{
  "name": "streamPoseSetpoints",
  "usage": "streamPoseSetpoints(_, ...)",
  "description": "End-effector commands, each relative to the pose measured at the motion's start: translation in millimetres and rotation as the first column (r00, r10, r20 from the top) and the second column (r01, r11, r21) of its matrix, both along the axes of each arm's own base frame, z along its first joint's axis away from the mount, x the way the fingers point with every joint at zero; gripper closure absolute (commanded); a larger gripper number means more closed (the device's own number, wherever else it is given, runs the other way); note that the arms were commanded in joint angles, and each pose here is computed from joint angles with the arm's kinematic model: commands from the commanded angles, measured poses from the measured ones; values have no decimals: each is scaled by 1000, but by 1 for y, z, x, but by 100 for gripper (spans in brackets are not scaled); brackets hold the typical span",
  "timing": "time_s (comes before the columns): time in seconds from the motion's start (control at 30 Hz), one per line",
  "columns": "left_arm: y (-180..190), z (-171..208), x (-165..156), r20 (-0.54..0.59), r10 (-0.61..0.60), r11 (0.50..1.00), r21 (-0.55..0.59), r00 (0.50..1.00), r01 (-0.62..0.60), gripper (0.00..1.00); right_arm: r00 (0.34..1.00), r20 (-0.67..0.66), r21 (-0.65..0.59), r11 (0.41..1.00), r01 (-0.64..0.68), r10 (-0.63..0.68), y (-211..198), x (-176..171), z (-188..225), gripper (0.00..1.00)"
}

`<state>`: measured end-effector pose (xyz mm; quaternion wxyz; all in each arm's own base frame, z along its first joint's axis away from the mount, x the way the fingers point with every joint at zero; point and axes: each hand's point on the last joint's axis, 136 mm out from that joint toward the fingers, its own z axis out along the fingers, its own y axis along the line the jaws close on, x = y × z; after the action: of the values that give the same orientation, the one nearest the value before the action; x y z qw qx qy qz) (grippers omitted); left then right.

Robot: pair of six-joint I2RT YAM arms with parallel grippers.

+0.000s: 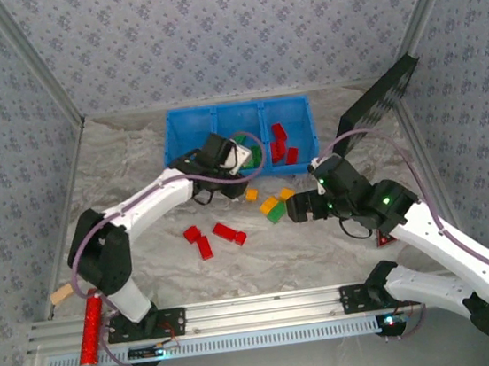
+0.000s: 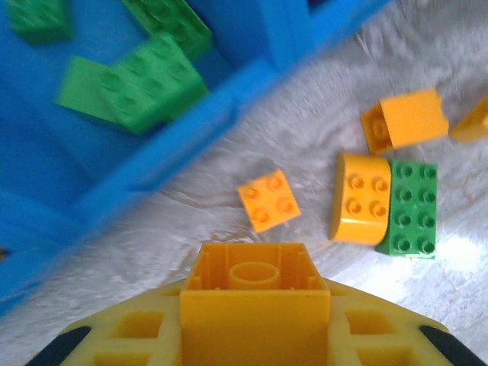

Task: Sort the legos into containers by color
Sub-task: Pick up the lego from the center of the table, then place the lego in the container.

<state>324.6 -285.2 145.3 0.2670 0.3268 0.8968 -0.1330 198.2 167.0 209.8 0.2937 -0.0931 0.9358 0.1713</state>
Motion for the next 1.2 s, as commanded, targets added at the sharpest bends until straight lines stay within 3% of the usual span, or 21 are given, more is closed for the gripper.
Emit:
streamPoseSetpoints(0.0, 19, 37, 18, 52, 83, 995, -55, 995, -80, 94, 998, -29, 72, 996, 51, -49, 11, -5, -5, 2)
streamPoseSetpoints(0.23, 68, 66, 63, 119, 294, 951, -134, 948, -278, 94, 989, -119, 130, 986, 101, -86, 33, -16, -42, 4)
streamPoseSetpoints(0.4, 85, 72, 87, 110, 370, 924, -153, 923, -352, 94, 977, -183, 145, 980, 137, -110, 48, -12, -60, 4)
streamPoseSetpoints(0.73, 100, 9, 119, 6, 430, 903, -7, 903, -430, 95, 946, -310, 160, 975, 154, -99, 82, -5, -88, 4)
streamPoseSetpoints(1.17, 94, -49, 125, -101, 448, 894, 60, 888, -444, 91, 905, -419, 151, 978, 142, -67, 124, 0, -108, 6)
